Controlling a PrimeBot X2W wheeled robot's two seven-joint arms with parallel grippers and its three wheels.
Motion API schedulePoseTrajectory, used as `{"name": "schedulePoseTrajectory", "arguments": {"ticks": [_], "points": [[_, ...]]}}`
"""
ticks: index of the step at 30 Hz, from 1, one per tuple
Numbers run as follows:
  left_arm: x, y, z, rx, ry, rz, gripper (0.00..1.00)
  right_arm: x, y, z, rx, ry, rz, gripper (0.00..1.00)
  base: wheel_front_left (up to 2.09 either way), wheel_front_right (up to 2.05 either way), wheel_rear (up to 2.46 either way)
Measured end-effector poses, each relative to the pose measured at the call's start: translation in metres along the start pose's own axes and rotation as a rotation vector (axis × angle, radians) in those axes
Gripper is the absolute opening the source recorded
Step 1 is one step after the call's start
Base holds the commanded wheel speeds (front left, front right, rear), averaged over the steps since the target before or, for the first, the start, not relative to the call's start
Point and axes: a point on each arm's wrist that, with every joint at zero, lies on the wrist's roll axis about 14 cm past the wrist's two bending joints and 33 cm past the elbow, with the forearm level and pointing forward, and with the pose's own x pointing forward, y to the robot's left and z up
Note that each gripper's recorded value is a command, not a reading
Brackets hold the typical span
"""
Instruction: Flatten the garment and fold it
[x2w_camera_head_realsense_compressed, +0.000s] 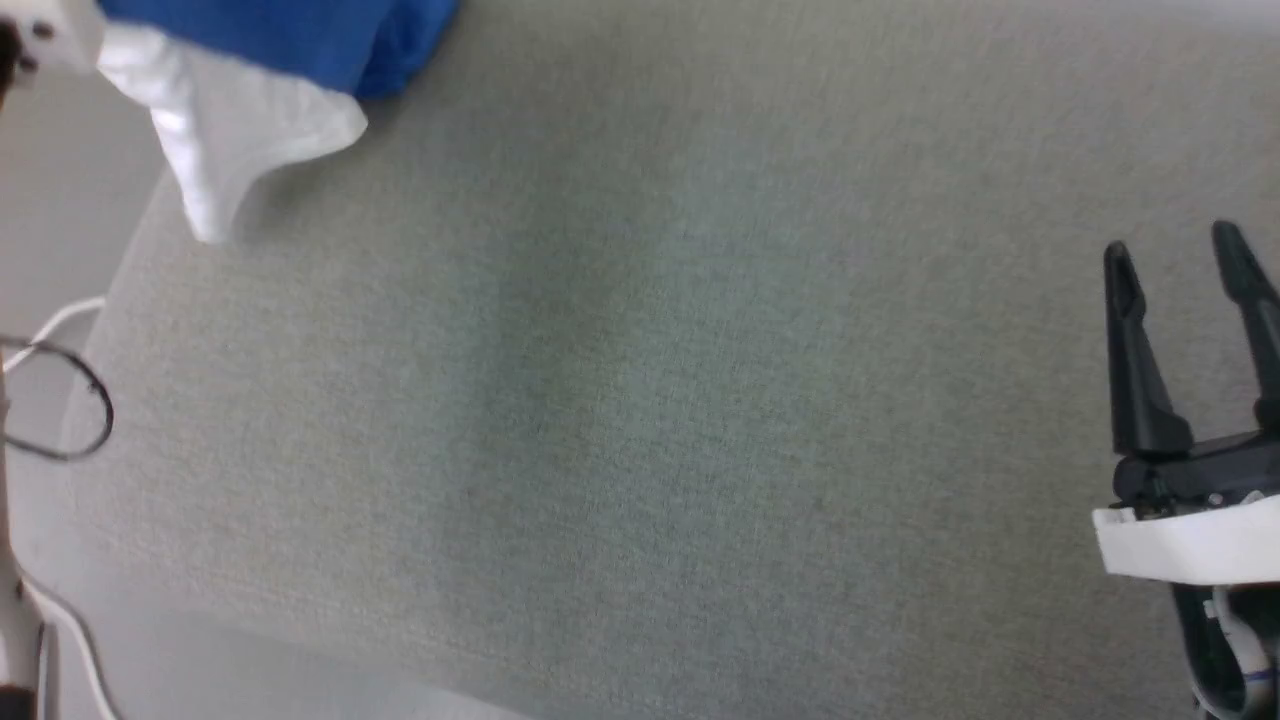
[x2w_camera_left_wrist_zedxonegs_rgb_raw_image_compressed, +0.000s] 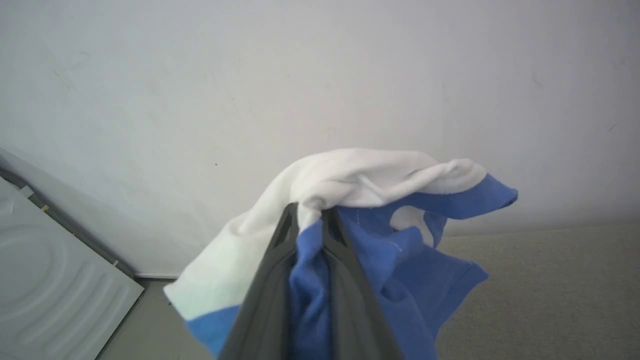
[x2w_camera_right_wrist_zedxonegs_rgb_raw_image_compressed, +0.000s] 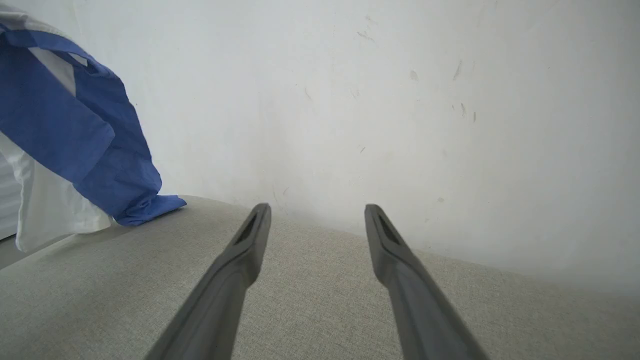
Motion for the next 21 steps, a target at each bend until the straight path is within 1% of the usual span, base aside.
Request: {"name": "schedulePoseTrajectory", "arguments": {"ticks": [8, 11, 16, 18, 21], "points": [[-0.041, -0.013, 0.132, -0.077, -0.286, -0.104, 0.00, -0.025, 0.002, 0.031, -0.008, -0.060, -0.066, 1.00, 0.00, 0.00, 0.00], [-0.063, -0.025, 0.181, -0.125, -0.396, -0.164, 0.00, -0.034, 0.002, 0.043, -0.015, -0.089, -0.081, 1.00, 0.00, 0.00, 0.00], [-0.096, -0.063, 0.244, -0.239, -0.536, -0.317, 0.00, -0.049, -0.005, 0.057, -0.033, -0.117, -0.118, 1.00, 0.00, 0.00, 0.00], [-0.104, -0.082, 0.259, -0.268, -0.557, -0.382, 0.00, -0.056, -0.010, 0.060, -0.041, -0.121, -0.140, 1.00, 0.00, 0.00, 0.00], [-0.113, -0.115, 0.269, -0.298, -0.558, -0.483, 0.00, -0.068, -0.021, 0.062, -0.054, -0.119, -0.180, 1.00, 0.00, 0.00, 0.00]]}}
